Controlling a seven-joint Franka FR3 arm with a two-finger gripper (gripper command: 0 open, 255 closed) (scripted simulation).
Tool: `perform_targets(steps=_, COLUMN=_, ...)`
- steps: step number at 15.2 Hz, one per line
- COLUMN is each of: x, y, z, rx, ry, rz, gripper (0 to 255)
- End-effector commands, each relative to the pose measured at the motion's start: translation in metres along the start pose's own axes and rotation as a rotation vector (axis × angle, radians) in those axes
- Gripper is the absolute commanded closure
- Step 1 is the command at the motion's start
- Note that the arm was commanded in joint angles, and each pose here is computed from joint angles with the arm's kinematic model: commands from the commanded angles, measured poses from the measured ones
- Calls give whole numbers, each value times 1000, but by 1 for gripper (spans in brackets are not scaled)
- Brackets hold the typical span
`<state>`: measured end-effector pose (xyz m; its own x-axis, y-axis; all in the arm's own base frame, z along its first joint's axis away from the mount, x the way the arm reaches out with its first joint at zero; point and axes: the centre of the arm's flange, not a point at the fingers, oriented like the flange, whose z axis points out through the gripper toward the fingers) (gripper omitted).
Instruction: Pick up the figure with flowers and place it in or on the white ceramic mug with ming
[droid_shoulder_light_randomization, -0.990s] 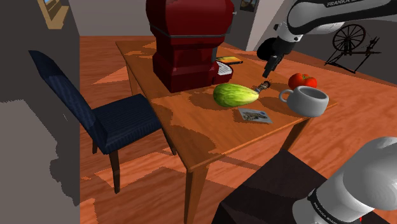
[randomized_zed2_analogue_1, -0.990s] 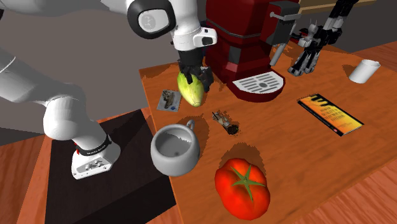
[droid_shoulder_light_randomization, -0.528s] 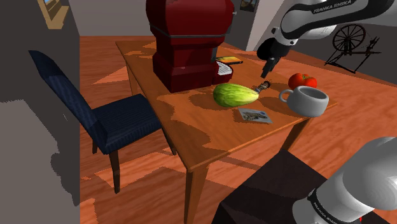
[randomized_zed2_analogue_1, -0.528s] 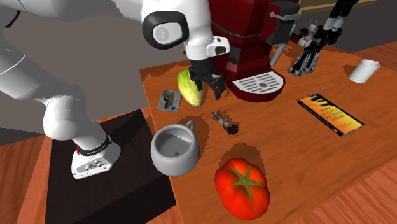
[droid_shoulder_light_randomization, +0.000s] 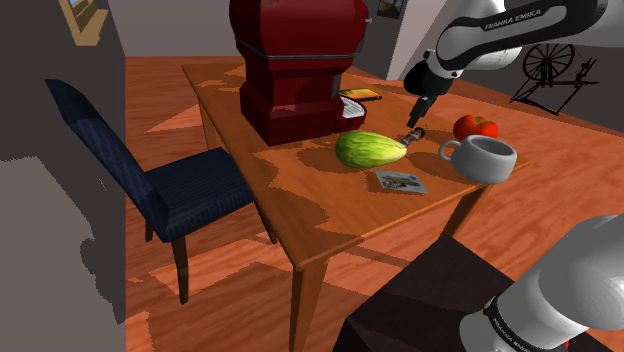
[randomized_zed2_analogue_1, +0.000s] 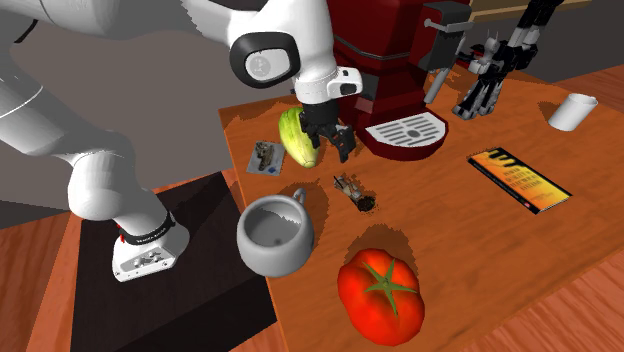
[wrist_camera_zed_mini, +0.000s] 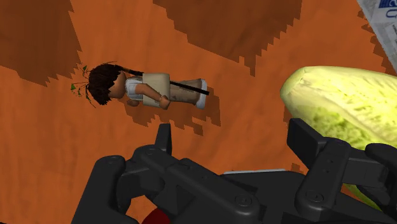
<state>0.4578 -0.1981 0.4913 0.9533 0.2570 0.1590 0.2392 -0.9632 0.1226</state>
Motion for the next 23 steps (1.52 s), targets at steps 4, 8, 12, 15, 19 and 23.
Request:
perform_targets(steps=4, x=0, y=0, z=0, rx=0, ry=0, rz=0, gripper=255)
perform_targets(steps=8, x=0, y=0, z=0, rx=0, ry=0, rz=0, gripper=255)
perform_targets(steps=12, x=0, y=0, z=0, rx=0, ry=0, rz=0, gripper=255)
perform_targets(steps=15, x=1, y=9, z=8, rx=-1, ry=-32, rz=-162, gripper=0)
perform_targets(steps=19, x=17, y=40, z=43, rx=-7, ry=-159, rz=-809, gripper=0)
perform_targets(steps=23, x=19, y=46, z=65, rx=-8, ry=-183, rz=-931, gripper=0)
